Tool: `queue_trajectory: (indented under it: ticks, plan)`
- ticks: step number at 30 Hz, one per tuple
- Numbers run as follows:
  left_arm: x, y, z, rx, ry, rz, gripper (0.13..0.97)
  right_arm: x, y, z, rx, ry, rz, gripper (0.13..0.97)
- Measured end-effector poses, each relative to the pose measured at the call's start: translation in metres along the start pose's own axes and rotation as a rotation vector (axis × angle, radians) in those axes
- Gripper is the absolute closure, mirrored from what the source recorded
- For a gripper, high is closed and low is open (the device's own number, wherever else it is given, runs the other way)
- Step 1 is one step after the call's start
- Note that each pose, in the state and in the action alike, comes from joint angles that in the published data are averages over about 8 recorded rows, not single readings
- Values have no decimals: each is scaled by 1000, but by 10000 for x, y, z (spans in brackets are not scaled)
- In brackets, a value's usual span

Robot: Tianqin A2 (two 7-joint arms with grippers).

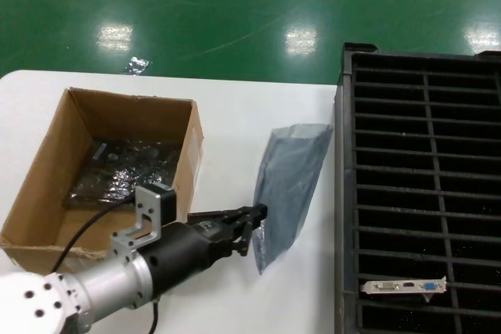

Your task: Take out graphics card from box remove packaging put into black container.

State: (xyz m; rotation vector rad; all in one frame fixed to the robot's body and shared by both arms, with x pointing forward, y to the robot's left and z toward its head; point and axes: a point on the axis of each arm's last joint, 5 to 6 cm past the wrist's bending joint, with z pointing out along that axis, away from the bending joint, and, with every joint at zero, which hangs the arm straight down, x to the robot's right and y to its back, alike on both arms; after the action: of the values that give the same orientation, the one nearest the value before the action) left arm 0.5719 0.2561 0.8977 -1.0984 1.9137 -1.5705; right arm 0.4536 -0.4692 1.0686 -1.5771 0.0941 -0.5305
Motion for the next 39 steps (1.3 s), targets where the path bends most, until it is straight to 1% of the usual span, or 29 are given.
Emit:
queue_trajectory:
  ticks: [2, 6, 8, 11, 14, 16, 17, 19, 21, 23, 24, 25, 27, 29, 31, 32, 33, 35, 37, 39]
  plan:
    - [-19, 1, 56, -11, 4, -2, 952, 0, 0, 0, 0, 0, 0, 130]
    - [-93, -53, 136, -28, -5, 9, 945, 0, 0, 0, 0, 0, 0, 130]
    - [-144, -86, 155, -39, -16, 18, 935, 0, 0, 0, 0, 0, 0, 130]
    - [-224, -148, 158, -50, -33, 40, 907, 0, 0, 0, 0, 0, 0, 130]
    - [-277, -237, 130, -51, -37, 90, 879, 0, 0, 0, 0, 0, 0, 130]
    - [-290, -316, 93, -43, -33, 156, 869, 0, 0, 0, 0, 0, 0, 130]
    - [-289, -361, 67, -38, -32, 207, 852, 0, 0, 0, 0, 0, 0, 130]
    - [-277, -452, 2, -31, -34, 343, 816, 0, 0, 0, 0, 0, 0, 130]
    - [-258, -535, -77, -32, -47, 522, 781, 0, 0, 0, 0, 0, 0, 130]
    - [-238, -599, -161, -39, -70, 729, 745, 0, 0, 0, 0, 0, 0, 130]
    - [-229, -622, -206, -42, -85, 835, 728, 0, 0, 0, 0, 0, 0, 130]
    - [-222, -641, -250, -43, -102, 934, 728, 0, 0, 0, 0, 0, 0, 130]
    - [-214, -671, -342, -37, -141, 1120, 676, 0, 0, 0, 0, 0, 0, 130]
    - [-210, -702, -433, -20, -189, 1283, 624, 0, 0, 0, 0, 0, 0, 130]
    - [-210, -736, -517, 1, -239, 1414, 573, 0, 0, 0, 0, 0, 0, 130]
    - [-209, -753, -551, 11, -262, 1463, 547, 0, 2, 1, 0, 1, 0, 130]
    - [-208, -765, -577, 20, -280, 1501, 521, 0, 7, 3, 0, 3, 1, 130]
    - [-204, -779, -604, 32, -304, 1543, 521, 1, 26, 13, 0, 12, 4, 130]
    - [-197, -777, -604, 40, -312, 1544, 521, 1, 59, 29, 1, 26, 9, 130]
    - [-185, -761, -585, 49, -312, 1517, 472, 1, 107, 53, 1, 47, 17, 130]
